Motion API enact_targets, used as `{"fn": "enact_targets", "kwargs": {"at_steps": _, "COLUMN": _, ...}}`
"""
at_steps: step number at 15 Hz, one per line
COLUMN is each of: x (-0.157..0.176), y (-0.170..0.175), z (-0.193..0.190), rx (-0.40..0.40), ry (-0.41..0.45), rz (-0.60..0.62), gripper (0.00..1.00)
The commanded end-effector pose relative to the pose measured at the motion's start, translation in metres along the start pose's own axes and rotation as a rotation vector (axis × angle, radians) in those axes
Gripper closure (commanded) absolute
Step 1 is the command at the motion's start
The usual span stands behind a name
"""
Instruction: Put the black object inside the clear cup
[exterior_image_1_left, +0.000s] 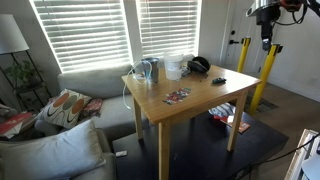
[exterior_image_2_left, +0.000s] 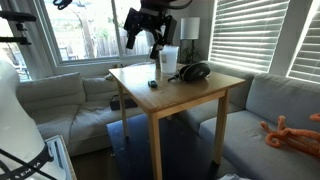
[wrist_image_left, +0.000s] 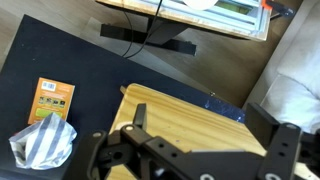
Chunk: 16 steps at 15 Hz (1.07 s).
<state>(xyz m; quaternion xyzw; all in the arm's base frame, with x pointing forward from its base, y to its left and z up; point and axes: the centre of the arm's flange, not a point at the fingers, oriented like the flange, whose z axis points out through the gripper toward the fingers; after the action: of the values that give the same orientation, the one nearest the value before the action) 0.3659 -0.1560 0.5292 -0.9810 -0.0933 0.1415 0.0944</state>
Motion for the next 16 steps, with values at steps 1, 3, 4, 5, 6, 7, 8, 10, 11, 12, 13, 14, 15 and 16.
{"fn": "enact_targets", "kwargs": {"at_steps": 1, "x": -0.016, "y": -0.062, "z": 0.012, "rx": -0.109, "ry": 0.005, "rz": -0.164, "gripper": 0.00}}
{"fn": "enact_targets", "kwargs": {"at_steps": 3, "x": -0.022, "y": -0.084, "z": 0.020, "rx": -0.163, "ry": 0.004, "rz": -0.246, "gripper": 0.00}}
{"fn": "enact_targets", "kwargs": {"at_steps": 4, "x": -0.022, "y": -0.091, "z": 0.024, "rx": -0.193, "ry": 0.005, "rz": -0.284, "gripper": 0.00}}
{"fn": "enact_targets", "kwargs": {"at_steps": 5, "x": -0.022, "y": -0.094, "z": 0.027, "rx": -0.229, "ry": 0.005, "rz": -0.320, "gripper": 0.00}}
{"fn": "enact_targets", "kwargs": {"at_steps": 6, "x": -0.021, "y": -0.096, "z": 0.032, "rx": -0.256, "ry": 0.017, "rz": -0.362, "gripper": 0.00}}
{"fn": "enact_targets", "kwargs": {"at_steps": 7, "x": -0.018, "y": -0.095, "z": 0.037, "rx": -0.285, "ry": 0.030, "rz": -0.402, "gripper": 0.00}}
{"fn": "enact_targets", "kwargs": {"at_steps": 8, "x": -0.014, "y": -0.093, "z": 0.043, "rx": -0.317, "ry": 0.041, "rz": -0.442, "gripper": 0.00}}
{"fn": "enact_targets", "kwargs": {"at_steps": 10, "x": -0.004, "y": -0.093, "z": 0.052, "rx": -0.389, "ry": 0.092, "rz": -0.501, "gripper": 0.00}}
{"fn": "enact_targets", "kwargs": {"at_steps": 11, "x": 0.000, "y": -0.096, "z": 0.036, "rx": -0.328, "ry": 0.048, "rz": -0.439, "gripper": 0.00}}
{"fn": "enact_targets", "kwargs": {"at_steps": 12, "x": 0.003, "y": -0.095, "z": 0.041, "rx": -0.350, "ry": 0.063, "rz": -0.460, "gripper": 0.00}}
{"fn": "enact_targets", "kwargs": {"at_steps": 13, "x": 0.005, "y": -0.095, "z": 0.045, "rx": -0.358, "ry": 0.067, "rz": -0.471, "gripper": 0.00}}
{"fn": "enact_targets", "kwargs": {"at_steps": 14, "x": 0.005, "y": -0.096, "z": 0.047, "rx": -0.360, "ry": 0.068, "rz": -0.477, "gripper": 0.00}}
{"fn": "enact_targets", "kwargs": {"at_steps": 15, "x": 0.005, "y": -0.096, "z": 0.047, "rx": -0.362, "ry": 0.069, "rz": -0.480, "gripper": 0.00}}
{"fn": "enact_targets", "kwargs": {"at_steps": 16, "x": 0.005, "y": -0.096, "z": 0.047, "rx": -0.363, "ry": 0.070, "rz": -0.482, "gripper": 0.00}}
